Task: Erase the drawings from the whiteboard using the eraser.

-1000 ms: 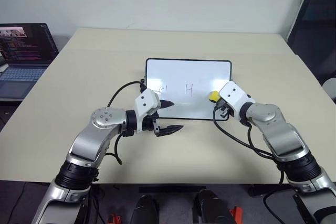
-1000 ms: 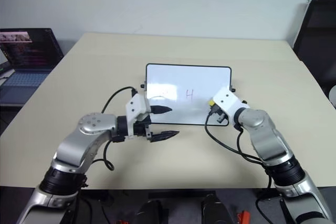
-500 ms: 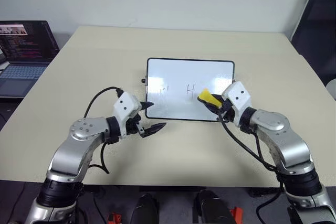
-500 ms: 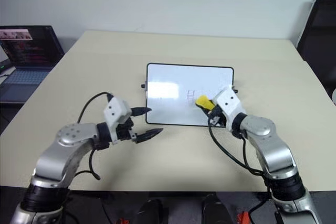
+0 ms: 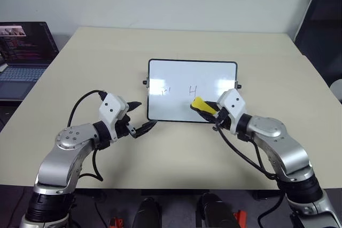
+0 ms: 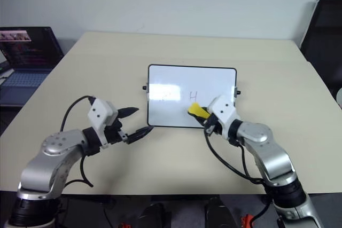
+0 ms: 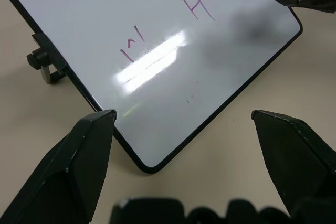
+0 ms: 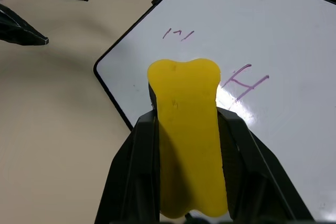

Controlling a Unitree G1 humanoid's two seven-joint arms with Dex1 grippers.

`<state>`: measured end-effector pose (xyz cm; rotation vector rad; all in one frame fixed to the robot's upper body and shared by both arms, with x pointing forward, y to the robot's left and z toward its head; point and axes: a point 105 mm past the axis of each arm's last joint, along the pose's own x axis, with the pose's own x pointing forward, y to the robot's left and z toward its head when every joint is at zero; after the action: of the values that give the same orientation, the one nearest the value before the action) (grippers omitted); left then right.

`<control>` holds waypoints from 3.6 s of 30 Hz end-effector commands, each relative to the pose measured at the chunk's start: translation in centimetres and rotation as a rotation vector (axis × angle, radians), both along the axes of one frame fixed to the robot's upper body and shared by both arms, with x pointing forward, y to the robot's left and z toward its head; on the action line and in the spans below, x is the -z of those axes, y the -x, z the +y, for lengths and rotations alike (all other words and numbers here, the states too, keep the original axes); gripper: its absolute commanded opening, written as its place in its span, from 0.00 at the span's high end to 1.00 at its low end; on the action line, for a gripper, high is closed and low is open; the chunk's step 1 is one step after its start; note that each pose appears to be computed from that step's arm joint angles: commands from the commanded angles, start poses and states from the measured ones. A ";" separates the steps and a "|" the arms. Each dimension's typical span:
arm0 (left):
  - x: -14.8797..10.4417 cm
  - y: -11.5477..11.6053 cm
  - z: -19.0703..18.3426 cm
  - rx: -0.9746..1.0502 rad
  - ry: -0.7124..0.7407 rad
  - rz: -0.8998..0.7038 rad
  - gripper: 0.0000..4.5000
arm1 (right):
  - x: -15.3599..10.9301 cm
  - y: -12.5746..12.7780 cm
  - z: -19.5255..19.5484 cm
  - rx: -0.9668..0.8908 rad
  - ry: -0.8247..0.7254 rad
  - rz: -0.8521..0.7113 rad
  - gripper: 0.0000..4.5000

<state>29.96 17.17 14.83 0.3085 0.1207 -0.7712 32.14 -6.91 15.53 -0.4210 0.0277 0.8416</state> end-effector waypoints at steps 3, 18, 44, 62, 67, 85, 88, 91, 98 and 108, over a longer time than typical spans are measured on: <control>-1.6 0.0 -1.6 0.068 -0.017 -0.054 0.00 | -1.9 -4.0 1.4 0.101 0.089 -0.167 0.75; -1.6 -0.3 -2.6 0.138 -0.025 -0.060 0.00 | 1.9 -5.1 0.1 0.061 0.381 -0.075 0.75; -0.8 -0.2 -3.1 0.154 -0.013 -0.046 0.00 | 3.1 -4.3 -2.5 0.097 0.444 -0.006 0.76; -1.1 0.2 1.0 -0.050 0.178 -0.002 0.00 | -1.1 1.7 -0.4 -0.078 -0.029 0.033 0.76; -0.8 0.3 1.7 -0.101 0.162 -0.005 0.00 | -0.3 2.5 -0.4 -0.094 -0.035 -0.005 0.76; -0.8 0.1 2.0 -0.106 0.106 -0.028 0.00 | -1.5 0.1 2.5 -0.111 0.011 -0.151 0.76; 0.1 0.0 2.3 -0.102 0.080 -0.010 0.00 | -2.2 -1.1 4.5 -0.141 0.083 -0.222 0.76; 0.7 0.0 2.4 -0.091 0.062 0.003 0.00 | -2.4 -2.0 6.3 -0.176 0.142 -0.263 0.76; 1.3 -0.2 1.6 -0.037 0.032 0.002 0.00 | -2.3 -5.5 8.8 -0.143 0.298 -0.327 0.76; 0.2 -0.5 0.6 -0.002 0.051 -0.047 0.00 | 0.6 -6.9 8.3 -0.180 0.499 -0.216 0.76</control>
<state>30.35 18.15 13.06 0.2678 0.1276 -0.7559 39.21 2.04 16.11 -0.9406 -0.0558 0.9312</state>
